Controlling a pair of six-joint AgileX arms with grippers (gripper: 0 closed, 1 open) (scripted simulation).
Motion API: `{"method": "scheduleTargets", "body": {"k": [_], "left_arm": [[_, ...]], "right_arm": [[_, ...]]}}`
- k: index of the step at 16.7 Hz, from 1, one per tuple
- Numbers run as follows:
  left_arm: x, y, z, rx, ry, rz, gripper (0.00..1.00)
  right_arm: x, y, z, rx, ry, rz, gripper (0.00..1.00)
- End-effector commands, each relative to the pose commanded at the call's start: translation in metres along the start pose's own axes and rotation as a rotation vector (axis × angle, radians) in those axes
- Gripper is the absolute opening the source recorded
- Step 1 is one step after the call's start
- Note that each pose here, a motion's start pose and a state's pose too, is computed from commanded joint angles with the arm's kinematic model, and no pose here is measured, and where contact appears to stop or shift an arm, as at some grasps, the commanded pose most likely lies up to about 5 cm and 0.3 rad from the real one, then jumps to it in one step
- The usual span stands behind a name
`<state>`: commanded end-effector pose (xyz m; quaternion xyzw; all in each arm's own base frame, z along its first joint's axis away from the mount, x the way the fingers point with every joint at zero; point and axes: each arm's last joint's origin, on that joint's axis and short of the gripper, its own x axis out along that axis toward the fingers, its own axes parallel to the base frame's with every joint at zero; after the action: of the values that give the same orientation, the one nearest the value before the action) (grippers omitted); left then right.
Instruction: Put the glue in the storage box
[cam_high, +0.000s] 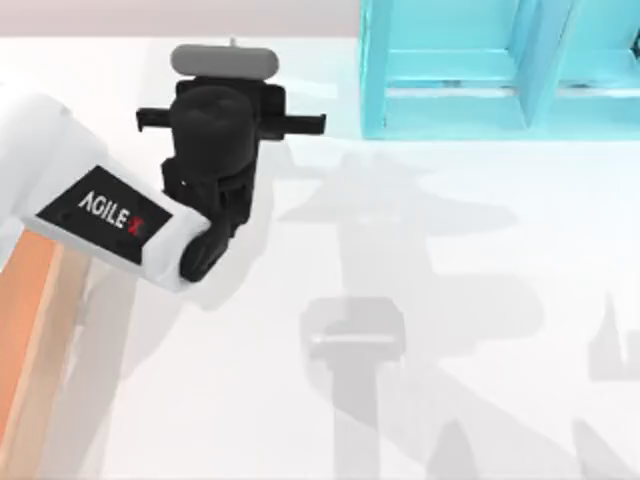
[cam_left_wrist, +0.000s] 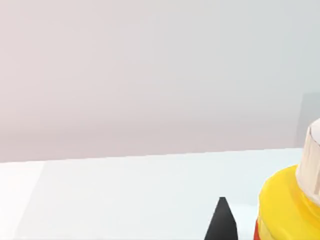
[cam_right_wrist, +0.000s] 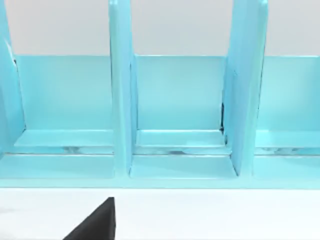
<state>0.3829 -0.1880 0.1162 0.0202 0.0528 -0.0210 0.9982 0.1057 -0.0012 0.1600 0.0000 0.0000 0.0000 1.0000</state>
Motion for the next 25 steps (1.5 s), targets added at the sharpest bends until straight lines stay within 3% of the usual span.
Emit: {"method": "scheduleTargets", "body": {"k": [4,7,11,14,17,19,22,25], "left_arm": [[0.029,0.043,0.027,0.229,0.066,-0.086,0.00],[0.047,0.096,0.048,0.466,0.154,-0.214,0.00],[0.047,0.188,0.065,0.748,0.276,-0.469,0.00],[0.021,0.260,0.060,0.844,0.328,-0.701,0.00],[-0.023,0.321,0.037,0.781,0.313,-0.916,0.00],[-0.058,0.350,0.016,0.664,0.256,-1.005,0.00],[-0.111,0.380,-0.011,0.451,0.133,-1.016,0.00],[-0.156,0.397,-0.031,0.258,0.032,-0.927,0.00]], "right_arm": [[0.000,0.000,0.000,0.000,0.000,0.000,1.00],[0.000,0.000,0.000,0.000,0.000,0.000,1.00],[0.000,0.000,0.000,0.000,0.000,0.000,1.00],[0.000,0.000,0.000,0.000,0.000,0.000,1.00],[0.000,0.000,0.000,0.000,0.000,0.000,1.00],[0.000,0.000,0.000,0.000,0.000,0.000,1.00],[0.000,0.000,0.000,0.000,0.000,0.000,1.00],[0.000,0.000,0.000,0.000,0.000,0.000,1.00]]}}
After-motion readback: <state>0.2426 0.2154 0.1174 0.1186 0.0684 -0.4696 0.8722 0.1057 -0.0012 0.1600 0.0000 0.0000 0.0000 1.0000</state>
